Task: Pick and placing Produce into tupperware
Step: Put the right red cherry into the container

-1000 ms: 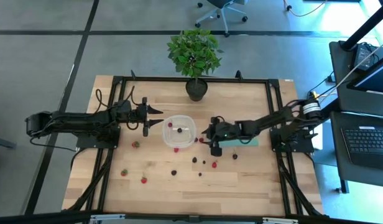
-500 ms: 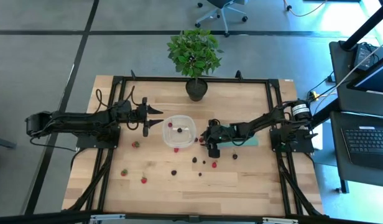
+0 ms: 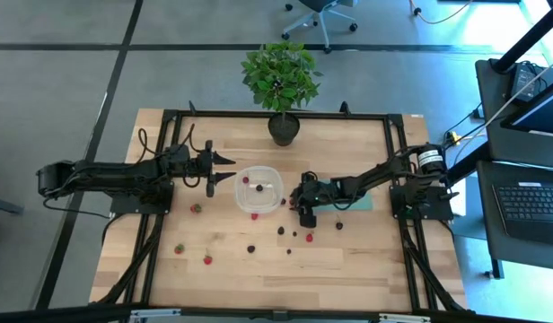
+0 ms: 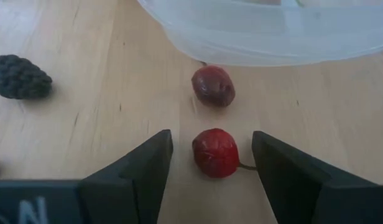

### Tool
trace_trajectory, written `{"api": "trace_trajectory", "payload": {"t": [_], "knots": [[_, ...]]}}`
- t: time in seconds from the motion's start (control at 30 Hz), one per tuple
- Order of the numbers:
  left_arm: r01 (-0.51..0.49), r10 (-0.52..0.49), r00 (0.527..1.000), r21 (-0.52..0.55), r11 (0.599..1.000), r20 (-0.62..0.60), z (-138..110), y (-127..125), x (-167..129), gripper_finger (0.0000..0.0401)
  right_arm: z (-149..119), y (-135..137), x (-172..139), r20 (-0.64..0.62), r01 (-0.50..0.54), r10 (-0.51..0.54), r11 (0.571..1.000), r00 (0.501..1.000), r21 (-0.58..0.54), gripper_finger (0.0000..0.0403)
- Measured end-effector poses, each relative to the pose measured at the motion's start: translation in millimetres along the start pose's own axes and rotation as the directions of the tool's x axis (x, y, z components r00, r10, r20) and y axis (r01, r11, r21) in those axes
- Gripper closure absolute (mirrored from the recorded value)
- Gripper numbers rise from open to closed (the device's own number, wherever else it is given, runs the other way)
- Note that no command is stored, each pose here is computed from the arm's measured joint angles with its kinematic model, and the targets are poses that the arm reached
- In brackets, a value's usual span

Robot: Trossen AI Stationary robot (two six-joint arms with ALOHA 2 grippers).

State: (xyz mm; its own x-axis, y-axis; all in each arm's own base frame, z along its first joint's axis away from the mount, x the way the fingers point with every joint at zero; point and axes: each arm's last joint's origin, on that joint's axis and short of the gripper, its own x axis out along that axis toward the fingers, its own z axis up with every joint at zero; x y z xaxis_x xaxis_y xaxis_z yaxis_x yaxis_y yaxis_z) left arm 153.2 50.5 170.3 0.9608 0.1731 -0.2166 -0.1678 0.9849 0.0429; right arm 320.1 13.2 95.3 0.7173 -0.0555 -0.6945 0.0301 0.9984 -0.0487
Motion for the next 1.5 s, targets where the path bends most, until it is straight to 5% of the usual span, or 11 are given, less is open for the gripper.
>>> {"api": "trace_trajectory", "payload": {"t": [0.77, 1.27, 1.5], "knots": [[0.000, 0.000, 1.000, 0.000, 1.000, -0.003, 0, 0, 0, 0.0233, 14, -3, -12, 0.023, 0.036, -0.036, 0.999, 0.999, 0.002, 0.0331], [0.001, -0.001, 1.000, -0.003, 1.000, -0.020, -2, 0, 0, 0.0233, 90, -3, -23, 0.206, 0.054, -0.019, 0.984, 0.978, -0.167, 0.0330], [0.003, -0.003, 0.999, -0.006, 1.000, -0.040, -4, 0, 0, 0.0233, 97, -5, -23, 0.238, 0.064, -0.022, 0.984, 0.971, -0.168, 0.0329]]}}
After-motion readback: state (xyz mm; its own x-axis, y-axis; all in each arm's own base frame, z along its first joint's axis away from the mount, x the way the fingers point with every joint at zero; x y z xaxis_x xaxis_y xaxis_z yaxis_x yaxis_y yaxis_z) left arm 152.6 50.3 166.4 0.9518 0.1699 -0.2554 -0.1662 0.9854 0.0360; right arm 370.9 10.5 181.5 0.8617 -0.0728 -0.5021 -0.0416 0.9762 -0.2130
